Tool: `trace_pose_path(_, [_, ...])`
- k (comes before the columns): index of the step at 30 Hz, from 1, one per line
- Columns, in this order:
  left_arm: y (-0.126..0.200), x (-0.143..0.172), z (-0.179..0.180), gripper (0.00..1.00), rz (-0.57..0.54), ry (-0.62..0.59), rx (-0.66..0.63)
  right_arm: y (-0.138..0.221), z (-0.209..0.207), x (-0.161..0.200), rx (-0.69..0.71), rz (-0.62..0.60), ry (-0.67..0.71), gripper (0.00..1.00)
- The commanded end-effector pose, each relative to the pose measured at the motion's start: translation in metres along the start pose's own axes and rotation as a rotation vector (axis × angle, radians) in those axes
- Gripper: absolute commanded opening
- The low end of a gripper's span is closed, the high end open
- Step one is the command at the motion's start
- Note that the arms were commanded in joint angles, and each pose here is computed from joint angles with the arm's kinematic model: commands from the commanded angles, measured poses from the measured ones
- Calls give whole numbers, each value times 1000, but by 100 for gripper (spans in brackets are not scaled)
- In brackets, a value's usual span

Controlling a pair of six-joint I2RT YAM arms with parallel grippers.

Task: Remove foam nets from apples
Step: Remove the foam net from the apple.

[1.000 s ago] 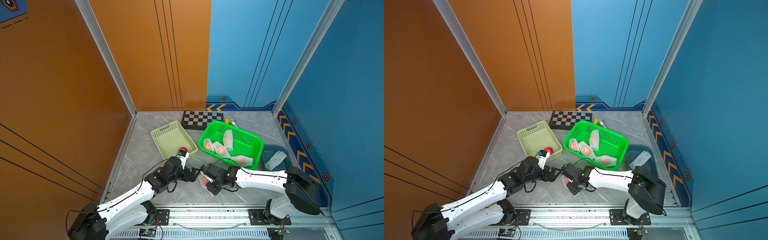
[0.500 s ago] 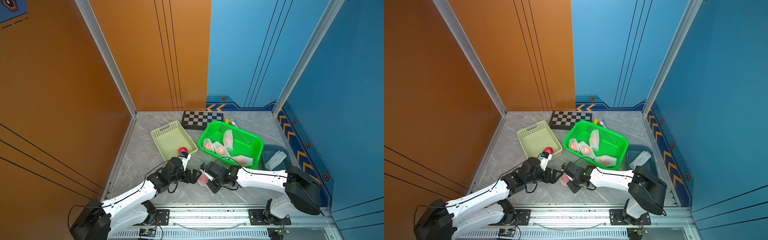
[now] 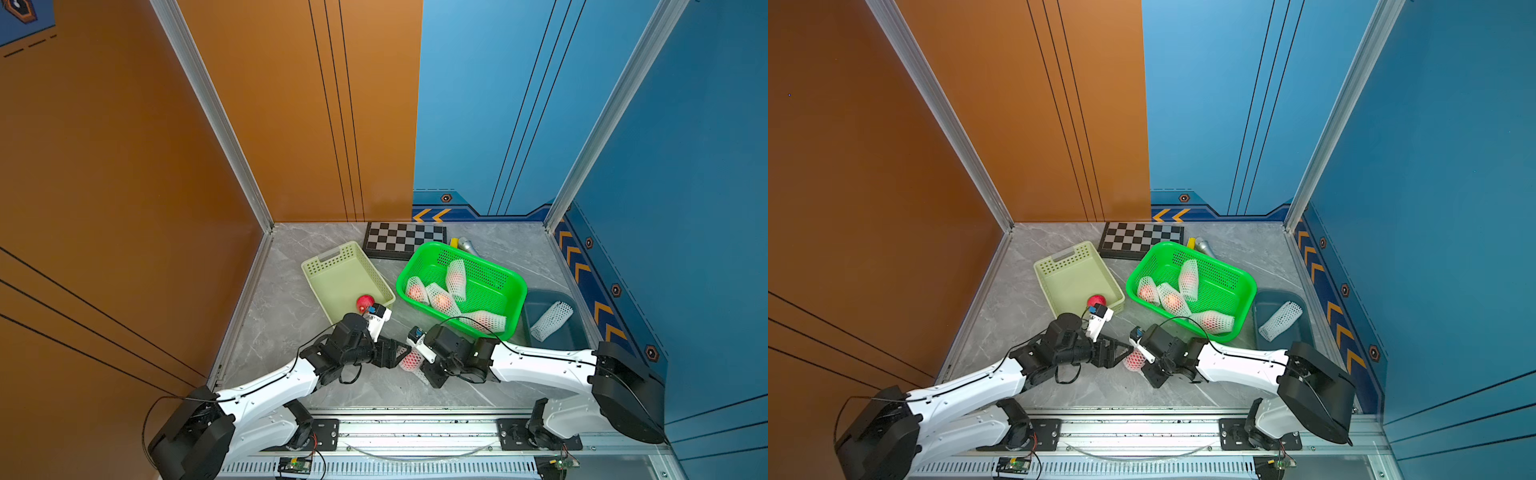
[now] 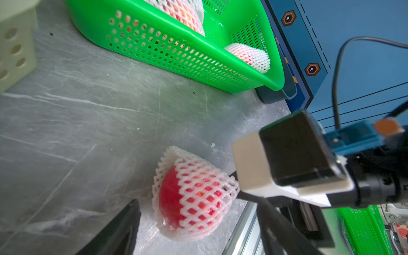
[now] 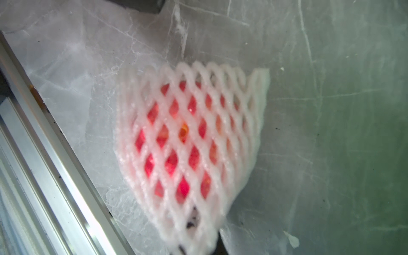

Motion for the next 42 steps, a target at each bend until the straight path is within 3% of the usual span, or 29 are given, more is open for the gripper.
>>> trace_pose_path(1, [-3,8,-3,74,35,-5,56,9,1,-6,-18,-74,12,0])
trace_pose_path(10, [-7,8,-13,30,70,-27,126,20,-4,-9,-10,-125,-2,0])
trace_pose_path(14, [-8,8,-12,16,65,-31,120,20,-7,-6,-4,-112,-14,0])
trace_pose_path(19, [-7,6,-12,0,50,-36,112,22,-8,-3,-9,-104,-17,12])
trace_pose_path(21, [-7,6,-11,0,46,-36,104,24,-7,-1,-21,-97,-16,26])
trace_pose_path(25, [-7,5,-8,0,32,-36,85,32,-2,4,-89,-98,-10,88])
trace_pose_path(26, [-7,4,-7,0,27,-35,81,33,-1,5,-99,-102,-15,98])
trace_pose_path(36, [-9,5,0,0,26,-26,50,68,2,-10,-122,-227,-30,100])
trace_pose_path(42, [-8,4,0,0,21,-27,51,57,-4,-12,-77,-186,-30,100])
Point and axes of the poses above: each gripper's point midway between its finger pads, its own y axis back along the fingers, its own z axis along the line the jaws close on, x = y × z, the point moved 7 cm from there along y, back along the fingers, and after that the axes turned 7 degrees about y, right-handed, at the moved point
